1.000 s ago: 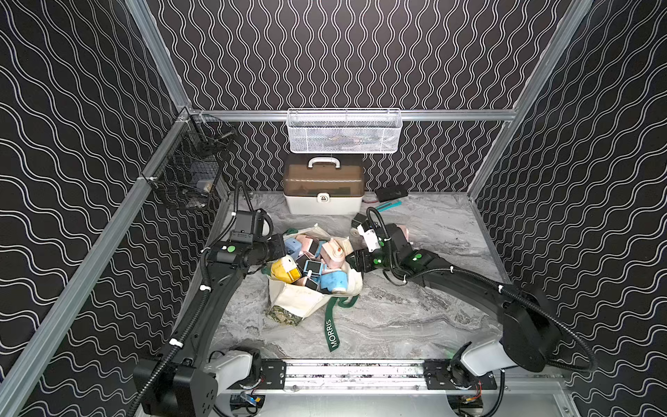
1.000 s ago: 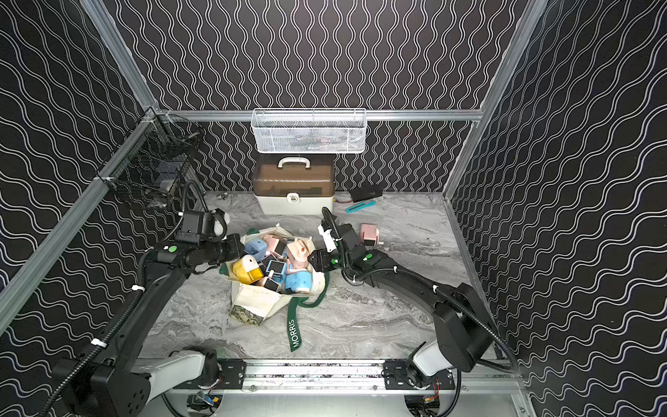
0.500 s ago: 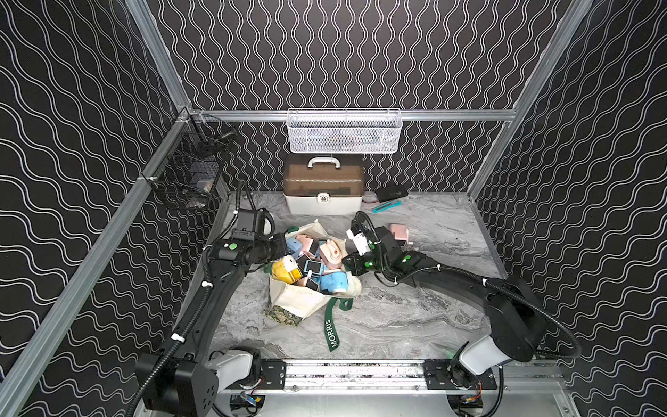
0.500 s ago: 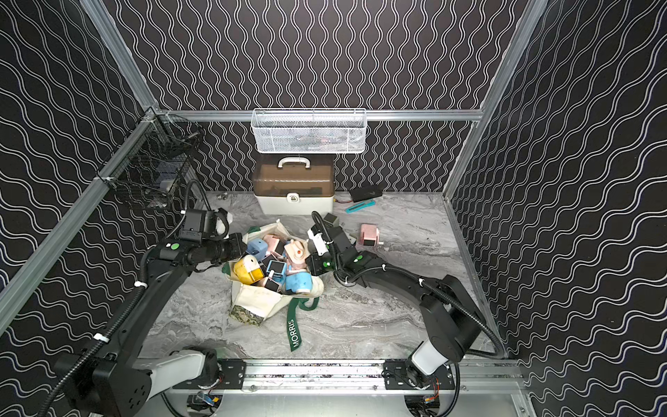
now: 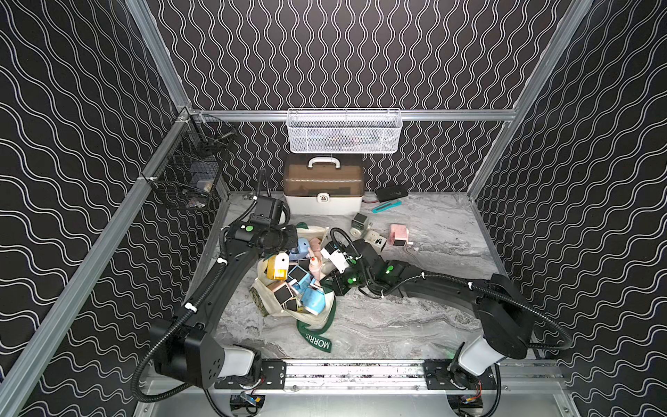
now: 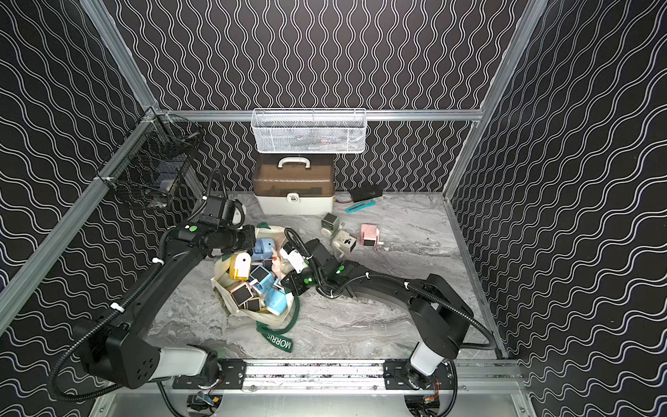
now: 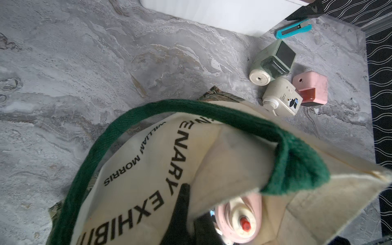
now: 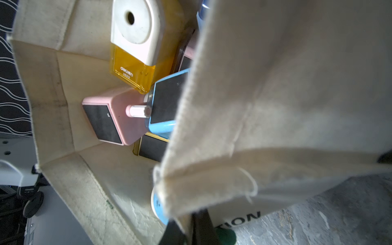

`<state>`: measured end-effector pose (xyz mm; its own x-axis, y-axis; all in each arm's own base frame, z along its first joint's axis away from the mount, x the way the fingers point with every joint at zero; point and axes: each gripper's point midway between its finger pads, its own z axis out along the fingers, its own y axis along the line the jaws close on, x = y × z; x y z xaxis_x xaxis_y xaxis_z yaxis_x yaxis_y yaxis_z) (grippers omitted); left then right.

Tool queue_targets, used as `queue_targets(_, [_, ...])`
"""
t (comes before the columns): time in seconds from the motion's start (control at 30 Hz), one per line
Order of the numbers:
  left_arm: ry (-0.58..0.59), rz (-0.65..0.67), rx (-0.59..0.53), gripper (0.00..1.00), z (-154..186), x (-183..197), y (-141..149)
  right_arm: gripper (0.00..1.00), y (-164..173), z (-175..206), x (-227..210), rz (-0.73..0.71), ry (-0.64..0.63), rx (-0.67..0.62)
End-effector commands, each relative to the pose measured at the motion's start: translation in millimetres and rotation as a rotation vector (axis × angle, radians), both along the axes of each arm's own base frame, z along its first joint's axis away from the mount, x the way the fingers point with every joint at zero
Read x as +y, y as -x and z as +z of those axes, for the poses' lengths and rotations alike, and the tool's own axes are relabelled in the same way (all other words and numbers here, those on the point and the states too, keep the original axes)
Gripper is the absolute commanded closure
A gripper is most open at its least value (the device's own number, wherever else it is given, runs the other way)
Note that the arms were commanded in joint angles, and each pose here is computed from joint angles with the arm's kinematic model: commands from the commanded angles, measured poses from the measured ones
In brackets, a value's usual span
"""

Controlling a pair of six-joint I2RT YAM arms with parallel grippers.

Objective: Take out the pencil sharpeners from the tote bags
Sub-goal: Adjust the canvas bag at the center of the board.

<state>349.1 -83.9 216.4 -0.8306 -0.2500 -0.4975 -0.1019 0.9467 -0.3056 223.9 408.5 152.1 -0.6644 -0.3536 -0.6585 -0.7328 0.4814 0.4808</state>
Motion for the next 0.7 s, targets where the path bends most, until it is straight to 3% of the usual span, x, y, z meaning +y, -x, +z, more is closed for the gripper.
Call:
queue_targets(0.0, [-0.034,-0.016,0.063,1.00,-12,0,-1,1.00,12,16,10,0.101,-0.052,-0.047])
queue_targets(0.13, [-0.023,-0.022,0.087,1.00,-24,-3,-2,1.00,9,11,6,0.093,-0.012,-0.102])
queue_targets(0.2, [-0.021,-0.029,0.087,1.00,-25,-4,1,0.95,7,9,5,0.080,0.014,-0.126])
queue_targets(0.23, [-0.019,-0.029,0.090,1.00,-26,-3,2,0.88,7,10,5,0.079,0.023,-0.130])
queue_targets(0.3, [-0.004,-0.032,0.091,1.00,-26,-5,5,0.62,4,15,2,0.056,0.032,-0.147])
queue_targets(0.4, [0.010,-0.038,0.077,1.00,-24,-7,9,0.39,-1,27,-8,0.005,0.021,-0.203])
queue_targets(0.5, [0.002,-0.029,0.062,1.00,-20,-4,13,0.31,-4,47,-20,-0.046,-0.020,-0.268])
queue_targets(0.67, [0.048,-0.031,0.030,1.00,-15,-6,20,0.30,7,72,-25,-0.044,-0.090,-0.336])
